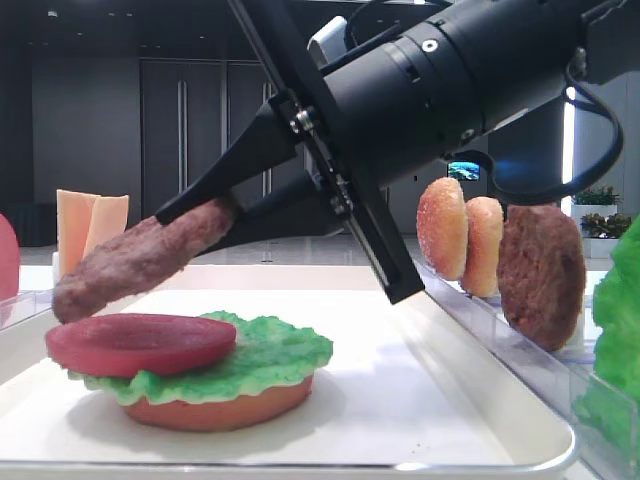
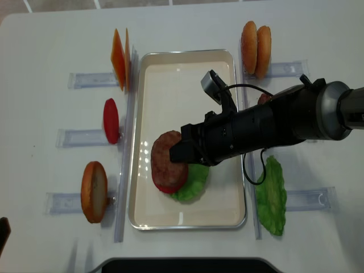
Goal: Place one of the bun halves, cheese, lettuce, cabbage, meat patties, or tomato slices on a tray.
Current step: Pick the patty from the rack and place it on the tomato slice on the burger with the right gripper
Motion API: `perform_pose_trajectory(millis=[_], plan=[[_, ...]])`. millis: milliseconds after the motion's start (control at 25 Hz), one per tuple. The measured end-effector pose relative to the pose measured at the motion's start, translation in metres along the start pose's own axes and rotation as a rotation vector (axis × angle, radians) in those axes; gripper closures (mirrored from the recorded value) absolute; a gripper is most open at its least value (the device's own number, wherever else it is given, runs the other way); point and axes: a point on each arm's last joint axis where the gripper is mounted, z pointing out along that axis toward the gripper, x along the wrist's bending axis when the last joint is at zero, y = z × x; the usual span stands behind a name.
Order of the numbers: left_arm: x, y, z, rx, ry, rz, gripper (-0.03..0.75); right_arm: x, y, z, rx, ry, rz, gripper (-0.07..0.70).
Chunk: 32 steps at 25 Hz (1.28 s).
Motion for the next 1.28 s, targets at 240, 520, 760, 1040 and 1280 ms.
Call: perform_pose_trajectory(millis=[240,520,760,1040,1280], plan=[[0.0,0.0,0.0,0.0,0.0,0.0,0.433,-0.0075,-0.0073,-0.0009,0.011,-0.033,0.017,0.522],[0.0,0.0,0.0,0.0,0.0,0.0,0.433,-0.0078,-0.0072,-0.0009,0.01,-0.037,0.016,0.522],[0.0,0.0,0.0,0.0,0.0,0.0,0.433,-0.0079,-0.0072,-0.001,0.009,-0.038,0.01,0.522],[0.0,0.0,0.0,0.0,0.0,0.0,0.433,-0.0081,-0.0071,-0.001,0.009,-0.04,-0.011,0.511],[0.0,0.0,0.0,0.0,0.0,0.0,0.433,-0.0092,-0.0066,-0.001,0.004,-0.052,-0.031,0.369]])
